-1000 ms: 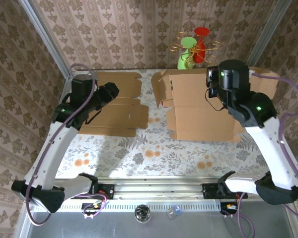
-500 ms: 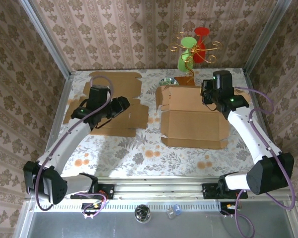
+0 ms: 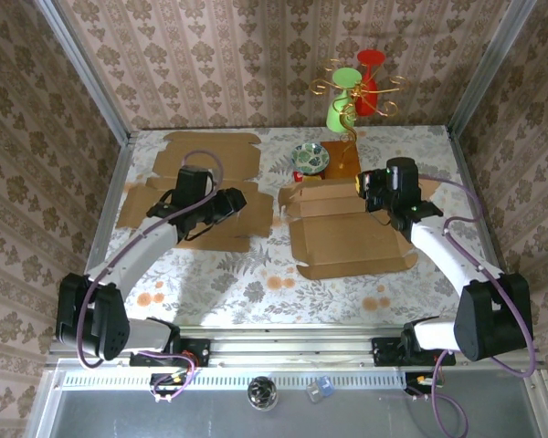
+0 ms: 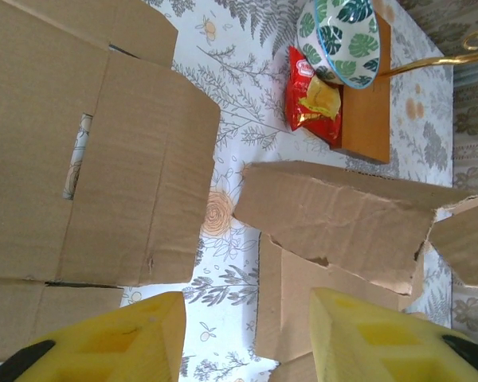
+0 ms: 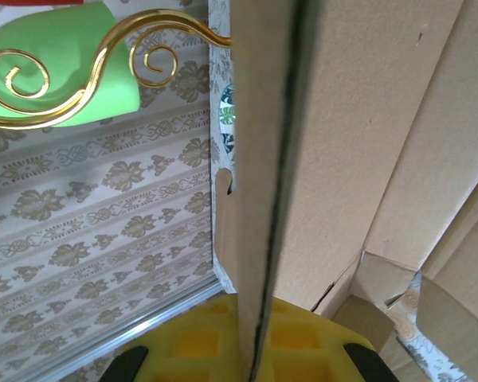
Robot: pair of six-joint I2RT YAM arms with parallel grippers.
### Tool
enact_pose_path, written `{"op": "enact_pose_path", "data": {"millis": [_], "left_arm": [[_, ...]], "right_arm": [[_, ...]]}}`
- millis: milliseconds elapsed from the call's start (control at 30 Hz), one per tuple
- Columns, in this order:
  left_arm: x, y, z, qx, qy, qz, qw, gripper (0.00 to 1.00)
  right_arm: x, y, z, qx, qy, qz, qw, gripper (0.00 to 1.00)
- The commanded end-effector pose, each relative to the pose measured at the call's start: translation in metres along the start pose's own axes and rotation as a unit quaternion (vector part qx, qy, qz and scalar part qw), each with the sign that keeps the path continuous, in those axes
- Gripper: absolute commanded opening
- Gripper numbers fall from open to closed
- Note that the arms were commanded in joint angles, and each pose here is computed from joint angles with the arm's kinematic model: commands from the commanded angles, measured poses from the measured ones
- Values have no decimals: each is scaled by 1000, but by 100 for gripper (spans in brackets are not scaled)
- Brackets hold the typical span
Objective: Fold the paper box
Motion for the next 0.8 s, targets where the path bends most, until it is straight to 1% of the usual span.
{"op": "enact_pose_path", "data": {"millis": [0,67,200,300,400,500,567,767], "left_arm": [[-9,-1,0,-38,-20,5,999,44],[-15,-1,1,-56,-31,7,998,44],[-27,0,1,-110,-46,8,993,45],[-39,2,2,-145,-53,16,988,45],[-51,4,-1,-181,-62,21,981,45],[-62,10,-3,-218,-69,14,973,46],[-71,15,-3,-244,-72,11,967,47],[-99,24,-12,-281,-83,28,956,50]], "right_arm": [[1,-5,21,50,63,18,997,0],[-1,-5,17,60,66,18,996,0],[-5,-1,-4,66,28,17,997,0],[-11,3,-12,61,20,22,998,0],[-13,7,-11,66,15,18,998,0],[-15,9,-6,69,18,19,997,0],[-24,10,-10,67,9,24,997,0],[-32,11,-16,54,-11,34,998,0]]}}
Point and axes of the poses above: each hand's point on the last joint's axis, 136 mm out from that joint toward the fingers, its own x axis back along the fingers, its own z axis along the line the jaws close on, y = z × x, the point moved 1 cm from there along x, back along the fingers, and after that the axes turned 7 degrees about x, right-handed, at the moved point
